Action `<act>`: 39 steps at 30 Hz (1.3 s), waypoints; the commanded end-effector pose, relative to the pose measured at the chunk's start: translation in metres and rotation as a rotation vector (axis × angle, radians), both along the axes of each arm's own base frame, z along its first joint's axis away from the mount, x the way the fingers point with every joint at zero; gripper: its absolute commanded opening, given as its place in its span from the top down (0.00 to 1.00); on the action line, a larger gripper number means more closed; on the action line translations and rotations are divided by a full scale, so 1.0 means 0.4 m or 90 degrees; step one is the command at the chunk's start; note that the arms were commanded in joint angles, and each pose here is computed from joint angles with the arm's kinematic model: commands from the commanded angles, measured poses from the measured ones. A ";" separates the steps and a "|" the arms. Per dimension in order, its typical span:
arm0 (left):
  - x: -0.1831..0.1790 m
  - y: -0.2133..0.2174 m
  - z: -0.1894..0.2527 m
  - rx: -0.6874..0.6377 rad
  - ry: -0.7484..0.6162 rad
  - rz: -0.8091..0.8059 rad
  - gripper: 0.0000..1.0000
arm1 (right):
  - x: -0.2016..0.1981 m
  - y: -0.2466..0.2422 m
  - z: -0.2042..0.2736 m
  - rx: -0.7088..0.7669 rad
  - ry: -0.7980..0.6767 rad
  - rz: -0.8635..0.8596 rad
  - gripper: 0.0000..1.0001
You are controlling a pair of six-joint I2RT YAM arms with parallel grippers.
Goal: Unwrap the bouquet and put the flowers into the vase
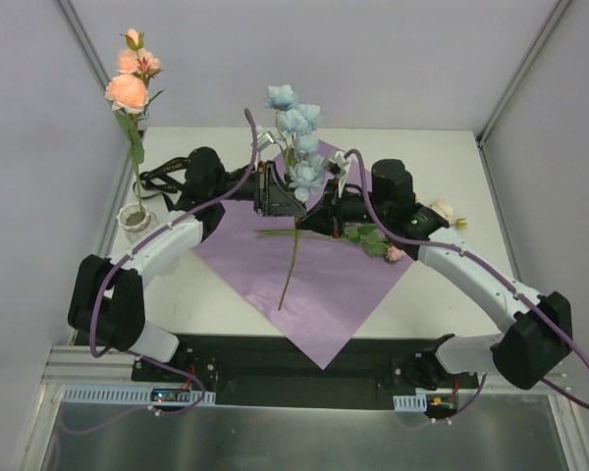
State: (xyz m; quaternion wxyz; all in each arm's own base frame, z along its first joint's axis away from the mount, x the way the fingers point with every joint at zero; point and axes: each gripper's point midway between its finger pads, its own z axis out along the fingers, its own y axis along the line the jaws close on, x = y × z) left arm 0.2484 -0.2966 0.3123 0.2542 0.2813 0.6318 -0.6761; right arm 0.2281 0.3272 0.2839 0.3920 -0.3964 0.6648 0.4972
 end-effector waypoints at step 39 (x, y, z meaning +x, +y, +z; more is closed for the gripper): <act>-0.009 0.627 0.501 0.211 -0.527 1.008 1.00 | -0.039 -0.272 0.017 -0.040 -0.128 -0.283 0.32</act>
